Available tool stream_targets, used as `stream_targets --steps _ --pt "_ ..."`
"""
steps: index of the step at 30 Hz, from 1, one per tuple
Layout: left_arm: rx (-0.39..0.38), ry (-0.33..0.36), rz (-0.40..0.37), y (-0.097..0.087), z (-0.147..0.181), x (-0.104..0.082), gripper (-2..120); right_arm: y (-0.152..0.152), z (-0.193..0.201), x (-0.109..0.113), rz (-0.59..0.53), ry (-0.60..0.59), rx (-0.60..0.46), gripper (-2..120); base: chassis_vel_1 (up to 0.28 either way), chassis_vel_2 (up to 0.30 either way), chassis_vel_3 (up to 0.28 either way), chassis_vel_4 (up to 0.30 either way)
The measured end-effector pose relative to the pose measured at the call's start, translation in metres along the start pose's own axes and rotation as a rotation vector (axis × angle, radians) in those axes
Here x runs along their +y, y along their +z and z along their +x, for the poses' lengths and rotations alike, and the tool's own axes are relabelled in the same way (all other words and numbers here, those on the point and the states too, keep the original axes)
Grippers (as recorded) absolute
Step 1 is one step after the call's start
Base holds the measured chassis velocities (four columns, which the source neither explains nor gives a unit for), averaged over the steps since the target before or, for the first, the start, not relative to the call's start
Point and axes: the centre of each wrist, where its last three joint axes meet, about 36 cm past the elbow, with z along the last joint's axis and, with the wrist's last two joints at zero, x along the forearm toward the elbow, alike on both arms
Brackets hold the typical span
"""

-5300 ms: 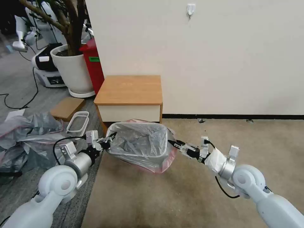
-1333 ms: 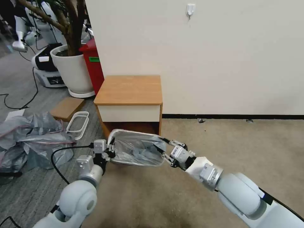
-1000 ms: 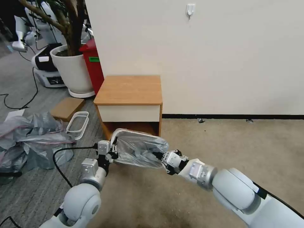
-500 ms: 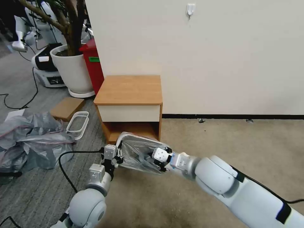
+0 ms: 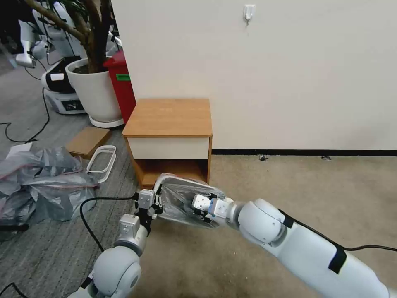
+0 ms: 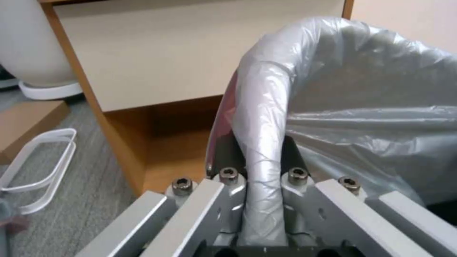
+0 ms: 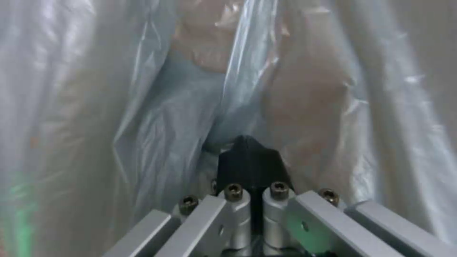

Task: Pick up the garbage bag from the table and place it over the trash can.

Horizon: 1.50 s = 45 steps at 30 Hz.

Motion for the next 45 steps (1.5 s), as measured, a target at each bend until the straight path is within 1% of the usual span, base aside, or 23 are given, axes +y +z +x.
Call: stream_targets --steps 6,10,14,20,25,36,45 --pt "0.004 0.003 0.003 0.002 0.0 -0.003 3 0.0 -0.014 -0.003 0.014 -0.008 0.022 0 0.0 0.0 0.0 0.0" --pt "0.006 0.004 0.003 0.004 0.0 -0.005 3 -0.005 -0.022 -0.005 0.037 -0.007 0.026 0 0.0 0.0 0.0 0.0" --pt "0.011 0.002 0.004 0.006 -0.001 -0.008 3 -0.01 -0.032 -0.002 0.059 -0.01 0.03 0 0.0 0.0 0.0 0.0" --pt "0.011 0.002 0.011 0.007 -0.001 -0.01 3 -0.01 -0.041 0.0 0.063 -0.011 0.042 0 0.0 0.0 0.0 0.0" --pt "0.011 0.003 0.018 0.007 -0.001 -0.012 3 -0.006 -0.053 0.001 0.058 -0.011 0.067 0 0.0 0.0 0.0 0.0" --pt "0.015 0.012 0.032 0.008 0.0 -0.019 3 0.011 -0.076 -0.003 0.041 -0.002 0.14 0 0.0 0.0 0.0 0.0" --pt "0.019 0.014 0.035 0.01 -0.002 -0.02 3 0.017 -0.095 -0.007 0.039 -0.002 0.182 0 0.0 0.0 0.0 0.0"
